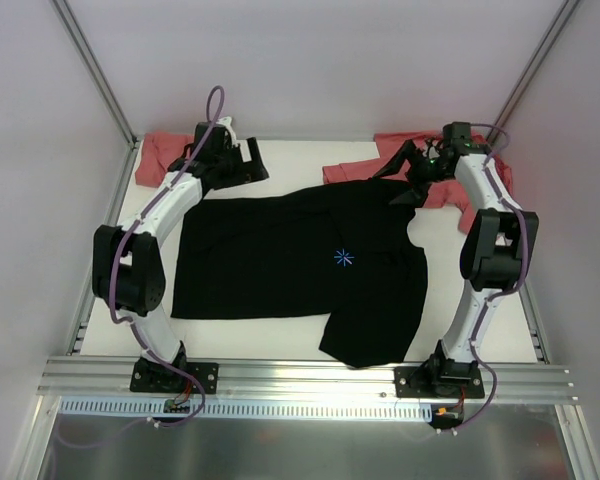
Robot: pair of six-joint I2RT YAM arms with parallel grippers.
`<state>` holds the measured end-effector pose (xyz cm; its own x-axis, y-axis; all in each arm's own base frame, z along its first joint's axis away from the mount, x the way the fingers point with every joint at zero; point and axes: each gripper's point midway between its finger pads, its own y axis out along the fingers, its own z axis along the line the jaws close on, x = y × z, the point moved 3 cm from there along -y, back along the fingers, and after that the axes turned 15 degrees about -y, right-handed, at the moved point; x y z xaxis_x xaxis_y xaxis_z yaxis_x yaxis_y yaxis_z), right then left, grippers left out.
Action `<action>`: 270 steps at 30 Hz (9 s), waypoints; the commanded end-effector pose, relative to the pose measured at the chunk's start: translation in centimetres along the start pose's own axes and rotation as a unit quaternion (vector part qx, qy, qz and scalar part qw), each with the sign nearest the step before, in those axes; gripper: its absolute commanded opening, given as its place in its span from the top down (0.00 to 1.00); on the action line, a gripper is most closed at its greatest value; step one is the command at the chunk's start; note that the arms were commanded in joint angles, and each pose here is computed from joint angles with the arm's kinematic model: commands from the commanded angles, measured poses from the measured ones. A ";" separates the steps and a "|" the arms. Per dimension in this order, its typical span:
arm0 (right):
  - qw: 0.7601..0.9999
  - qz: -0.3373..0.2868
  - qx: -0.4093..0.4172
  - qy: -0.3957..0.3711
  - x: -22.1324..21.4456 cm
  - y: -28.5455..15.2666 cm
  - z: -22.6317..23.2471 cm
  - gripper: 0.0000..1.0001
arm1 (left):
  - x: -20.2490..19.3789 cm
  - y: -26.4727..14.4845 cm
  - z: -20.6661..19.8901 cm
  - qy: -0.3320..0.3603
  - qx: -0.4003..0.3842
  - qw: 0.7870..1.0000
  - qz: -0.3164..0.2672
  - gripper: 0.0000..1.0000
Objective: Fold and stack the t-shirts
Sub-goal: Fold the flattened tshirt in 1/3 of the way, then grap the side of the flattened tshirt closest away from the robot with both arms
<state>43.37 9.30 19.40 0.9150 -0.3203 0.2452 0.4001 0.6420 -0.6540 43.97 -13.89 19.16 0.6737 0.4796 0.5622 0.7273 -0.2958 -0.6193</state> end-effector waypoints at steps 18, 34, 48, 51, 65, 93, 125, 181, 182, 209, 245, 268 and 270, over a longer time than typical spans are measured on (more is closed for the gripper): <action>0.902 0.024 -0.284 -0.324 -7.0 -6.4 2.1 0.01 | 0.1 -2.5 -5.1 0.062 -0.086 0.994 0.038 0.01; 0.915 -0.104 -0.259 -0.291 -6.7 -10.2 2.8 0.01 | 4.6 -10.7 -8.0 0.049 -0.243 0.969 0.016 0.01; 0.882 0.102 -0.281 -0.365 -9.1 1.9 3.3 0.06 | 2.9 -10.5 -6.0 0.040 -0.218 0.975 0.012 0.01; 0.881 0.145 -0.271 -0.360 -10.9 3.4 2.6 0.09 | 2.5 -10.3 -5.8 0.036 -0.217 0.975 0.018 0.01; 0.868 0.243 -0.244 -0.358 -16.1 8.8 0.5 0.14 | 1.2 -9.0 -5.7 0.019 -0.217 0.975 0.047 0.01; 0.864 0.246 -0.297 -0.324 -12.7 11.5 -3.7 0.99 | 0.8 -8.8 -6.4 0.029 -0.218 0.974 0.054 0.01; 0.868 0.253 -0.278 -0.325 -15.6 3.5 -1.3 0.77 | 1.2 -7.8 -6.7 0.021 -0.218 0.974 0.056 0.01; 0.864 0.308 -0.333 -0.219 -14.3 9.3 -7.7 0.01 | -14.7 0.4 10.6 -0.021 0.363 0.850 0.381 0.01; 0.864 0.306 -0.333 -0.219 -14.2 9.4 -7.8 0.01 | -15.0 0.9 10.8 -0.024 0.364 0.850 0.381 0.01; 0.904 0.203 -0.327 -0.188 -5.7 13.7 -7.8 0.00 | -11.5 10.8 9.9 -0.012 0.290 0.915 0.281 0.01; 0.948 0.111 -0.255 -0.157 -14.4 -4.9 -3.5 0.01 | -9.1 -10.7 2.8 -0.058 0.041 0.974 0.214 0.01; 0.932 0.185 -0.293 -0.109 -26.9 -1.8 -12.2 0.03 | -11.9 -12.4 7.3 -0.101 -0.016 0.980 0.173 0.01; 0.931 0.199 -0.288 -0.108 -27.1 -0.8 -12.0 0.09 | -11.5 -12.4 7.1 -0.101 -0.017 0.980 0.172 0.01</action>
<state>16.11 7.72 4.99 0.9978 0.0609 -0.0271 -0.0365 0.1590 -0.9866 25.26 -9.45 14.63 0.8454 0.5042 0.1766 0.4375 -0.4636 -0.7705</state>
